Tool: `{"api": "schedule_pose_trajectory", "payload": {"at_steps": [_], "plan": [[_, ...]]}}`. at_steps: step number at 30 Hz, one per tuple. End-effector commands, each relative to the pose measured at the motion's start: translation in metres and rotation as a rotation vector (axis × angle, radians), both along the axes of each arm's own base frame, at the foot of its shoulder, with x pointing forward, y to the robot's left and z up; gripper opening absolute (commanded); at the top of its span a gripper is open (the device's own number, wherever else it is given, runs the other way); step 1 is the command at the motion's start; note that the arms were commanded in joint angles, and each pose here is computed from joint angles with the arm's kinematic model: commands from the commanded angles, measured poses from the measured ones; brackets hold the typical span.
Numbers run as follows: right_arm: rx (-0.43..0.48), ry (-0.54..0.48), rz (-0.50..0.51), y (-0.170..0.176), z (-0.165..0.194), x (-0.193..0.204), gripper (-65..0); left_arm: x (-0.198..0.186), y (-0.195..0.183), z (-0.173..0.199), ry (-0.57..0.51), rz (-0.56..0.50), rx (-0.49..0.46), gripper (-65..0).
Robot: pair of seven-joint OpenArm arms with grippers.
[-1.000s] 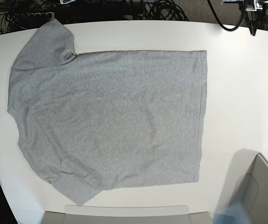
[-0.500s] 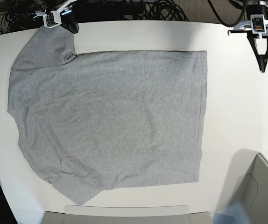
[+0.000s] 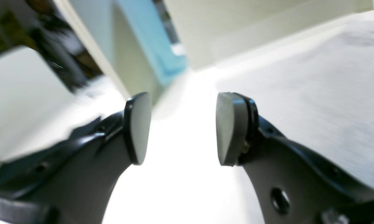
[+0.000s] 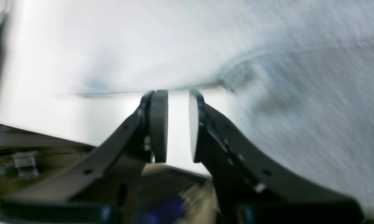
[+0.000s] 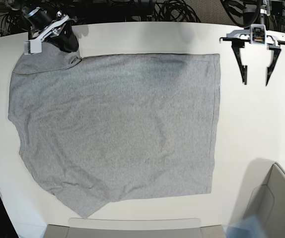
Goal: Fold the T-shirt properly
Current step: 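Move both grippers down toward the two corners of the shirt's hem edge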
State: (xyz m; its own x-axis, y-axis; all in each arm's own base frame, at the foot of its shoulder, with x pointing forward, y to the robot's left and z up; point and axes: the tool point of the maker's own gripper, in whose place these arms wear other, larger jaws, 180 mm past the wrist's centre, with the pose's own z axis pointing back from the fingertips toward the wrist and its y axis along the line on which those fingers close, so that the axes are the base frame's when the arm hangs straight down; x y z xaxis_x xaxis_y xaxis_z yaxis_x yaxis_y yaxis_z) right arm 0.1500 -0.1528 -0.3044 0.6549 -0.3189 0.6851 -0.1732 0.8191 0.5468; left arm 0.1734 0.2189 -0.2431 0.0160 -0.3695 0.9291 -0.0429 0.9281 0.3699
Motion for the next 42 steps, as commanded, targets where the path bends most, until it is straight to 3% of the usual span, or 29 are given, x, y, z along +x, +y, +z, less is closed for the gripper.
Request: {"api": "schedule_pose_trajectory", "payload": {"at_steps": [1,4,7,10,13,18,22,26,35,42], "plan": [[0.003,-0.071,0.022,-0.003,0.017,0.006,-52.0,0.003,-0.003,0.006,-0.005,-0.033,0.017,-31.4],[-0.100,-0.152,0.018,-0.026,0.028,0.013,-52.0,0.006,-0.020,-0.006,0.053,-0.106,-0.001,-31.4],[-0.295,-0.099,-0.054,-0.065,0.016,0.011,-52.0,0.010,-0.030,-0.008,0.060,-0.153,-0.005,-31.4],[-0.402,-0.040,-0.133,-0.096,0.004,0.002,-52.0,0.013,-0.033,-0.009,0.066,-0.185,0.011,-31.4],[-0.386,0.035,-0.226,-0.124,-0.012,-0.017,-52.0,0.013,-0.038,-0.016,0.104,-0.208,0.008,-31.4],[-0.233,0.195,-0.358,-0.155,-0.061,-0.062,-52.0,0.016,-0.051,-0.022,0.124,-0.233,-0.017,-31.5],[-0.120,0.242,-0.428,-0.162,-0.084,-0.079,-52.1,0.016,-0.054,-0.026,0.141,-0.235,-0.025,-31.5],[-0.130,0.195,-0.361,-0.157,-0.078,-0.073,-52.1,0.017,-0.054,-0.025,0.140,-0.235,-0.024,-31.5],[-0.156,0.144,-0.335,-0.155,-0.065,-0.058,-52.2,0.017,-0.052,-0.025,0.138,-0.231,-0.022,-31.5],[-0.210,0.186,-0.332,-0.161,-0.086,-0.044,-52.2,0.022,-0.053,-0.022,0.118,-0.232,-0.021,-31.5]]}}
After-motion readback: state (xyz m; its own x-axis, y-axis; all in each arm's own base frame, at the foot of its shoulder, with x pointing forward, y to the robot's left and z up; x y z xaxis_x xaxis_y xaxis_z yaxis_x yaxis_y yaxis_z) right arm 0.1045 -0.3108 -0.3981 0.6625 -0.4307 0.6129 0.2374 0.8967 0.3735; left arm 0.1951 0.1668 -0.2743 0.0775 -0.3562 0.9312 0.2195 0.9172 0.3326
